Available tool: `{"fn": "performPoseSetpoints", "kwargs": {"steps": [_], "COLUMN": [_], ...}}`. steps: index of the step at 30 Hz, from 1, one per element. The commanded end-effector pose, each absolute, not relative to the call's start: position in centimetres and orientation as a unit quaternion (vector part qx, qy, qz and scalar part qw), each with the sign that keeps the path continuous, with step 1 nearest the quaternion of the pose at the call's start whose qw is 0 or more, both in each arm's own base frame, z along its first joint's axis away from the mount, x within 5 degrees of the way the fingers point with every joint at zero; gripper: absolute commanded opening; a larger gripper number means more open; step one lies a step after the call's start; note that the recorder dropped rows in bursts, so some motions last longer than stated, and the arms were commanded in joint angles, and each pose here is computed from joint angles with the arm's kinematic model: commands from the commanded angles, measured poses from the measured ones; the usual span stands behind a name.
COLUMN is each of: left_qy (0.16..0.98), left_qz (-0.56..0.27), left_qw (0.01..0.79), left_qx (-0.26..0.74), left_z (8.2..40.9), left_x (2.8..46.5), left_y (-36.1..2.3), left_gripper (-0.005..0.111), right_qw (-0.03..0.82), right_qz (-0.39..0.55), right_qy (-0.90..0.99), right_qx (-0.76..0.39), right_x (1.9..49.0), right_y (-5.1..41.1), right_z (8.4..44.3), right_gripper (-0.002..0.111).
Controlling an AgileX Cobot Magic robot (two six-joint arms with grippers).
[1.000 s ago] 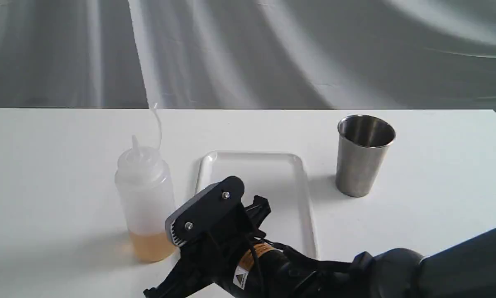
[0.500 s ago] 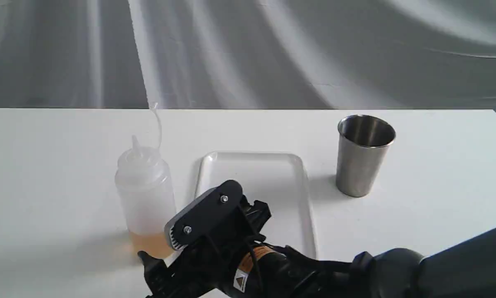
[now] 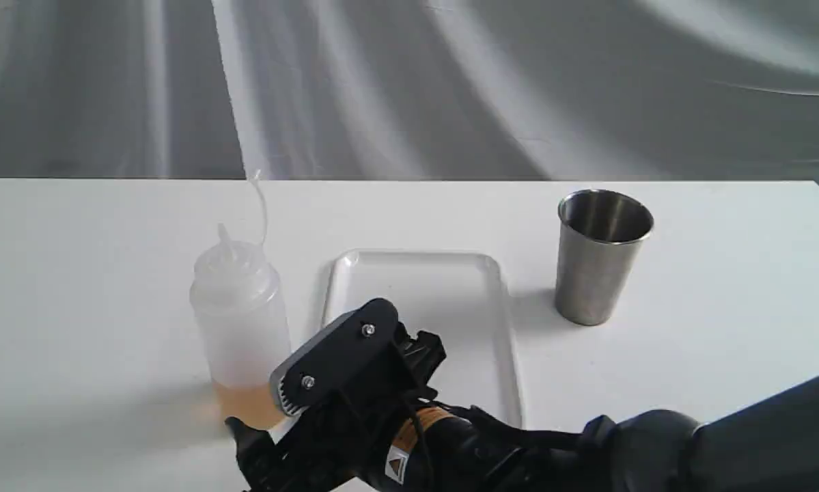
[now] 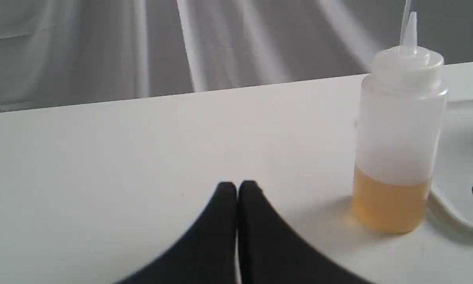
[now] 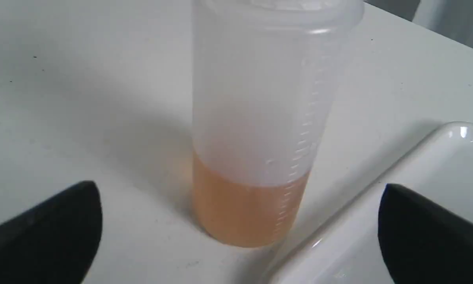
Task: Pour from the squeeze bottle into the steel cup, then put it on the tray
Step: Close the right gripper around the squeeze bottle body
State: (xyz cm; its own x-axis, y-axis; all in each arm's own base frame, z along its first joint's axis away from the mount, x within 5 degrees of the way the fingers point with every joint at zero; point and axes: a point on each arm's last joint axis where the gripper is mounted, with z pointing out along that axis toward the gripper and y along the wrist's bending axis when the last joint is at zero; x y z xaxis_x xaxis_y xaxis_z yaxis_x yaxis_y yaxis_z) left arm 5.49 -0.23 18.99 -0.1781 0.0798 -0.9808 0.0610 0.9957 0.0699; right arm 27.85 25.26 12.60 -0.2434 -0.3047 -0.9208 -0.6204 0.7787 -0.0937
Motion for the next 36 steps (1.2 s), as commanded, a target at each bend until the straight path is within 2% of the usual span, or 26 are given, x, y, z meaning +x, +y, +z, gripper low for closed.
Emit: {"fn": "performPoseSetpoints", "kwargs": {"steps": [1, 22, 36], "left_qy": [0.766, 0.766, 0.766], "left_qz": [0.005, 0.004, 0.004], "left_qw": [0.641, 0.641, 0.641], "left_qx": [0.047, 0.047, 0.046], "left_z": [18.9, 18.9, 18.9], "left_x": [5.5, 5.5, 5.5], "left_y": [-0.3, -0.3, -0.3], "left_gripper": [0.0, 0.0, 0.0], "right_qw": [0.542, 0.555, 0.558], "right_qz": [0.144, 0.151, 0.15], "right_qy": [0.773, 0.768, 0.775], "right_qx": [-0.296, -0.282, -0.255], "right_x": [28.5, 33.5, 34.6], "right_y": [25.0, 29.0, 29.3], "right_z": [12.7, 10.9, 9.9], "right_gripper": [0.093, 0.093, 0.093]}}
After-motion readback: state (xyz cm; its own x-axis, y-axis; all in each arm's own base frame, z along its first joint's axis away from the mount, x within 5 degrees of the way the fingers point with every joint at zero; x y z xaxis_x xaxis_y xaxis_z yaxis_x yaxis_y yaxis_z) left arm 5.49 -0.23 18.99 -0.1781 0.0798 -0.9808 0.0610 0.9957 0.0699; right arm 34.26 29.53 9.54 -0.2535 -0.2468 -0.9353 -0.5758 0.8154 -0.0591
